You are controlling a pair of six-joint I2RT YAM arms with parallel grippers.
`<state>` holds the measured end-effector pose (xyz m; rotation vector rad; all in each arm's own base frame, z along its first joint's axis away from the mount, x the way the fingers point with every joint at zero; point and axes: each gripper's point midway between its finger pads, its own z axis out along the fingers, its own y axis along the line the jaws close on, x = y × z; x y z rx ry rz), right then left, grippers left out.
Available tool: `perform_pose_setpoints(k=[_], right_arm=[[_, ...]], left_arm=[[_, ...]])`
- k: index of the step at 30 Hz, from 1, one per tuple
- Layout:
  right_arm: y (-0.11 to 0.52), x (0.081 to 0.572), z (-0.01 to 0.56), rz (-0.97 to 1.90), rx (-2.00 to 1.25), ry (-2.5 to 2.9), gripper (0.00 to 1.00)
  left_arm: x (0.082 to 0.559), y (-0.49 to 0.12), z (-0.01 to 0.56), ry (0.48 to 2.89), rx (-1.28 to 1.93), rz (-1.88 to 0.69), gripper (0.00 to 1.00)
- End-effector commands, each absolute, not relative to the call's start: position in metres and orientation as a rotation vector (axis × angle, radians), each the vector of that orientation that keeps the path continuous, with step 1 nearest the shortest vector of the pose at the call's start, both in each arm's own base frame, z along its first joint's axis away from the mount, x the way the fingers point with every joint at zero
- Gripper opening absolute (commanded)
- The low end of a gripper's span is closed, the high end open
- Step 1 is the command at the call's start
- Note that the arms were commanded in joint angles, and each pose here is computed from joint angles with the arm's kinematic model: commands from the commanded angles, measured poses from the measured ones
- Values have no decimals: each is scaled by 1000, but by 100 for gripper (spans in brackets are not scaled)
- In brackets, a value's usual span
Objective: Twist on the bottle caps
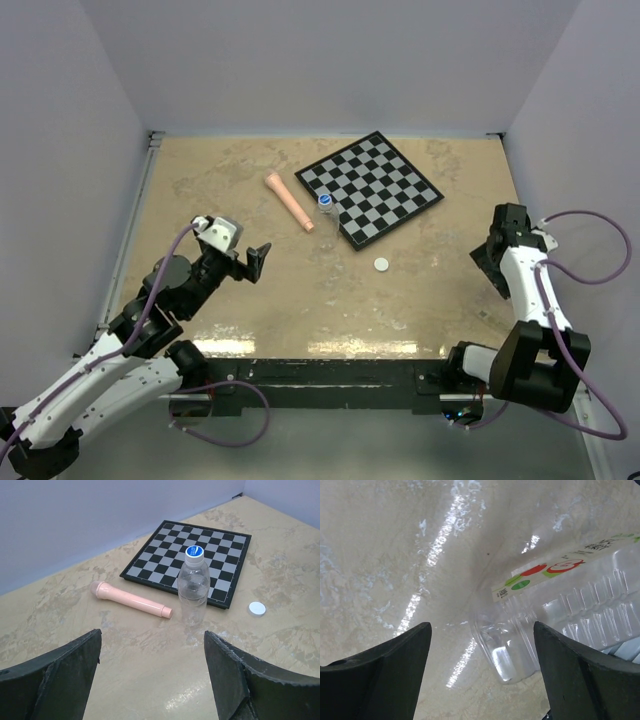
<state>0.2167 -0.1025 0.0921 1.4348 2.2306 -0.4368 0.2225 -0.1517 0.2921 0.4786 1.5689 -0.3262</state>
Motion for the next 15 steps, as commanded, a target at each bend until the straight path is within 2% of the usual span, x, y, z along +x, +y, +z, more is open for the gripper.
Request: perform_pose_setpoints(k=[1, 8, 15], right_arm=[[-89, 244, 101, -232, 1275, 2234, 85], [-70, 272, 107, -77, 1122, 2262, 89], [-8, 308, 108, 70, 914, 2331, 91]], left_arm=[[227, -149, 289, 1569, 482, -300, 88], [231, -149, 287, 1578, 480, -298, 88], [232, -146, 284, 1578, 474, -294, 87]])
